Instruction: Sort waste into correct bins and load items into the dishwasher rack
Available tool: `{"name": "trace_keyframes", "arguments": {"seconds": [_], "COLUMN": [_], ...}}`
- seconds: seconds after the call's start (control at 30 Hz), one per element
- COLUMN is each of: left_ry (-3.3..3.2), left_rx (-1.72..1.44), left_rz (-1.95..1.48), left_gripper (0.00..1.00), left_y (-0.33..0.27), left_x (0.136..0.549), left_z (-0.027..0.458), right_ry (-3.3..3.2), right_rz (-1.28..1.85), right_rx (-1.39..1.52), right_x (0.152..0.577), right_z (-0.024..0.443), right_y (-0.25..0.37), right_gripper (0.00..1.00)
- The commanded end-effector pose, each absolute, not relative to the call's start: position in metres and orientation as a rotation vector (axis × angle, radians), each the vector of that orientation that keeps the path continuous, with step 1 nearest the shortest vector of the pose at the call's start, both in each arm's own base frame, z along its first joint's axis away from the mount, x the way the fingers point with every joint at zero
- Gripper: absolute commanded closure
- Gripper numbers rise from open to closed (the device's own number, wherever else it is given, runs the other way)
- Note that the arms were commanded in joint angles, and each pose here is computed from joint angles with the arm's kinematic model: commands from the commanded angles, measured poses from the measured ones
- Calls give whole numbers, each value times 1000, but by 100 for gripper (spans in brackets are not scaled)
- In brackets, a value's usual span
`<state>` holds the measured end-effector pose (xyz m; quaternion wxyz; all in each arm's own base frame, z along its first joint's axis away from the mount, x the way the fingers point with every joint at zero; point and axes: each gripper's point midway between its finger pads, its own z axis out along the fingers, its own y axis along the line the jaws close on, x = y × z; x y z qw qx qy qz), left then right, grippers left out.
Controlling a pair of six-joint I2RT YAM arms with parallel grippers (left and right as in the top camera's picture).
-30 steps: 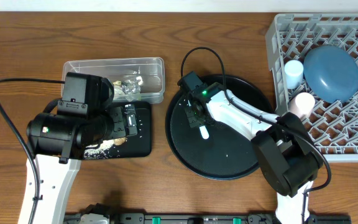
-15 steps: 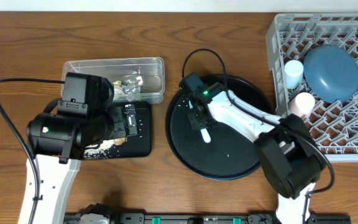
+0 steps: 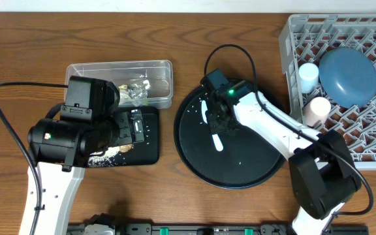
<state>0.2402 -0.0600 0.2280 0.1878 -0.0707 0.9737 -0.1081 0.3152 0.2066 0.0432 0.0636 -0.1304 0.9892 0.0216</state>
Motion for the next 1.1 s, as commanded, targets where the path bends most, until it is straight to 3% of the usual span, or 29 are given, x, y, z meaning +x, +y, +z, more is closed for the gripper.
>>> {"name": "trace_keyframes", "arguments": {"seconds": [0.0, 0.17, 0.4, 0.57, 0.7, 1.07], "left_ry": [2737, 2737, 2737, 2737, 2737, 2737], "left_rx": [-196, -196, -196, -196, -196, -196], "left_rz": [-288, -288, -288, -288, -288, -288], "left_gripper": [2, 2, 2, 2, 2, 2], "left_y": [-58, -58, -58, -58, -58, -58], "left_x": [241, 241, 241, 241, 241, 241], "left_z": [229, 229, 229, 229, 229, 229], "right_ry": [2972, 2941, 2997, 3056, 3091, 3122], "right_rz": [83, 104, 61, 13, -16, -22], "right_rx": [-417, -458, -508, -528, -534, -539], "right_x": [316, 319, 310, 302, 297, 291], "right_z": [45, 35, 3, -23, -37, -36], "right_y": [210, 227, 233, 230, 226, 223], "right_gripper": [96, 81, 76, 82, 98, 99]}}
